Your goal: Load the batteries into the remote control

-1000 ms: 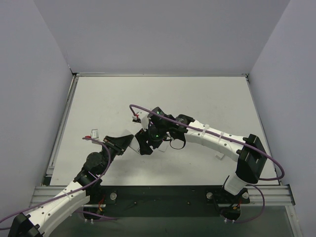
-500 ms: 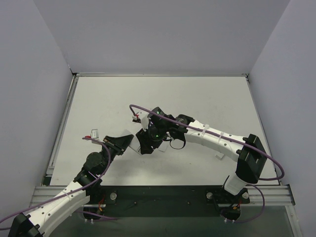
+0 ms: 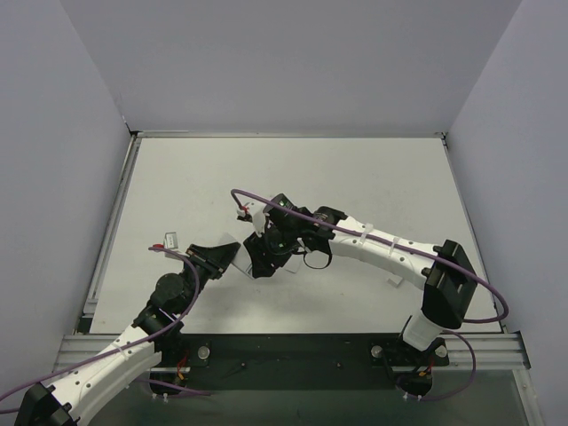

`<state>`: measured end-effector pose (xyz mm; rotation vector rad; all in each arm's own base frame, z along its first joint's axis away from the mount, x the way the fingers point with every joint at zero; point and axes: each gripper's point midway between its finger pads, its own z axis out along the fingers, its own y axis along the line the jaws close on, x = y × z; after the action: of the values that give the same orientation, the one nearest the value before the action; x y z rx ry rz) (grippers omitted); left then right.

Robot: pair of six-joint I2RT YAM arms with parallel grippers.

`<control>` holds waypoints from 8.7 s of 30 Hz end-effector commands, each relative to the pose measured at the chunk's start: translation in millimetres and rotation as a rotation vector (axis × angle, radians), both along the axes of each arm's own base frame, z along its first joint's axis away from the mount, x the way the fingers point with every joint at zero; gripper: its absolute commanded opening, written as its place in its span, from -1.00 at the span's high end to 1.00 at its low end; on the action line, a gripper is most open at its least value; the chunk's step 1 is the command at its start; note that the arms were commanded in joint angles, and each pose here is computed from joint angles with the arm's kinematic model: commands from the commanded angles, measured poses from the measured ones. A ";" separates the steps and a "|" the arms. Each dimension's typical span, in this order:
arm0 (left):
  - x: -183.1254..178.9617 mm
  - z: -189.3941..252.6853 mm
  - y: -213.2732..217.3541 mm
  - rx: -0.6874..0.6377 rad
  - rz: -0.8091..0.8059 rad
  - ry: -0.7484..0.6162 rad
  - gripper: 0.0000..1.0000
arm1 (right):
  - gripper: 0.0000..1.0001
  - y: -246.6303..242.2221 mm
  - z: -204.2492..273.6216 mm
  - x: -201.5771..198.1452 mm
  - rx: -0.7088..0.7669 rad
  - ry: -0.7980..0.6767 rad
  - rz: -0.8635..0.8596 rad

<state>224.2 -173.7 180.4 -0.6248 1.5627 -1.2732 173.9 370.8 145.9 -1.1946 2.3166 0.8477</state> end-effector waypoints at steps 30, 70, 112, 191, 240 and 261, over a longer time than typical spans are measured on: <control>-12.8 91.2 -4.3 -0.233 -0.065 -0.208 1.00 | 0.72 -4.8 -48.9 19.0 -0.077 -0.003 -0.181; -8.1 50.0 5.4 -0.162 -0.002 -0.156 1.00 | -0.01 4.7 47.2 14.3 0.378 0.111 -0.126; -10.5 80.7 4.3 -0.241 -0.018 -0.225 1.00 | 0.56 6.3 9.9 5.4 0.354 0.198 -0.113; -5.0 103.2 20.5 -0.291 0.076 -0.299 1.00 | 0.23 19.0 63.1 -10.0 0.632 0.295 -0.204; -9.6 100.6 11.5 -0.312 0.022 -0.286 1.00 | 0.84 6.2 64.9 29.2 0.623 0.086 -0.334; -16.6 116.4 10.5 -0.286 0.006 -0.378 1.00 | 0.76 10.6 45.5 37.4 0.589 0.281 -0.407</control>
<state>237.1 -157.6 228.5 -0.6335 1.2827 -1.2893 200.2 380.7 174.0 -0.3272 2.2403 1.4924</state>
